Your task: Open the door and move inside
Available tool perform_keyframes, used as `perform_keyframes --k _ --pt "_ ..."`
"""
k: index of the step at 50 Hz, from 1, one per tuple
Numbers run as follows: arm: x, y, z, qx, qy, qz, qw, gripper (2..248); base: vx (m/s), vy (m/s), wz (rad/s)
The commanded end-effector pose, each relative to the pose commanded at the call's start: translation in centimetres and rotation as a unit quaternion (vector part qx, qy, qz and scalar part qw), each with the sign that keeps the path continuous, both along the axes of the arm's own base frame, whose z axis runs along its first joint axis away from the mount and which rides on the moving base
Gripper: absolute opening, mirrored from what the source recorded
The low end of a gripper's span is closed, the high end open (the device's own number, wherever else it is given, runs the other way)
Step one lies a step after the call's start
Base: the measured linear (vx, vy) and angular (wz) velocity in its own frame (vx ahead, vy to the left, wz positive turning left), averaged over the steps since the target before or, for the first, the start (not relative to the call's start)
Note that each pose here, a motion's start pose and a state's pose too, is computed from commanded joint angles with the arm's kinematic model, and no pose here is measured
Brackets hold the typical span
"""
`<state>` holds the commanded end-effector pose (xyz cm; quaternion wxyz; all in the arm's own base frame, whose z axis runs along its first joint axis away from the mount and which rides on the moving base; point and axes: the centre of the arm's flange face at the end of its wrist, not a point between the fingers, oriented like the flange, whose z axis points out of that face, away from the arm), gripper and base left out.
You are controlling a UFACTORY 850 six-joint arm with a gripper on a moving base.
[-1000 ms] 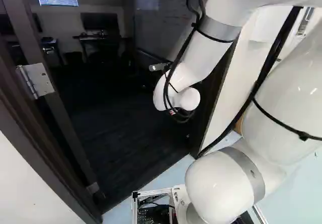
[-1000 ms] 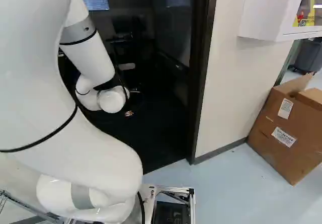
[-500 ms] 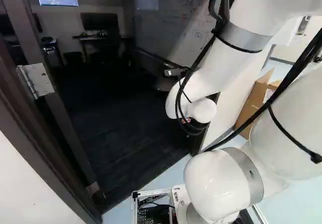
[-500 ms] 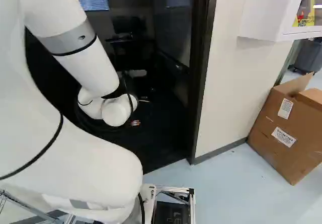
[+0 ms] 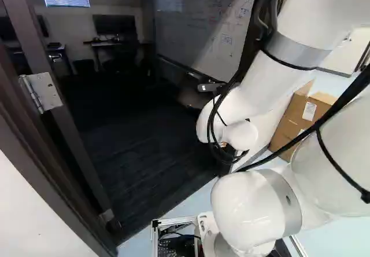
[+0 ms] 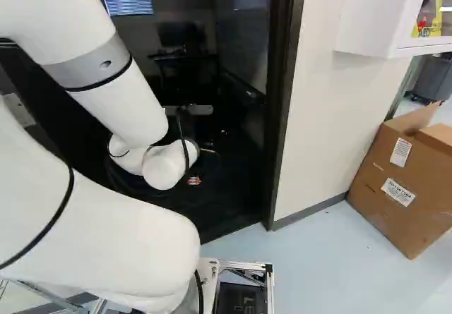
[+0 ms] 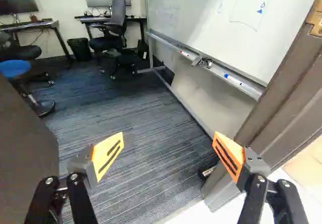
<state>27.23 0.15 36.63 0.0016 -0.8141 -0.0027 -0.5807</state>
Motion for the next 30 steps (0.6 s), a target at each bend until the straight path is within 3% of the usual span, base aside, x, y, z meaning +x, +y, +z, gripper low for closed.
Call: perform_keyframes --k 30 --pt "-0.20 -0.15 -0.07 0.000 0.000 -0.003 1.0000 247 0.000 0.000 0.000"
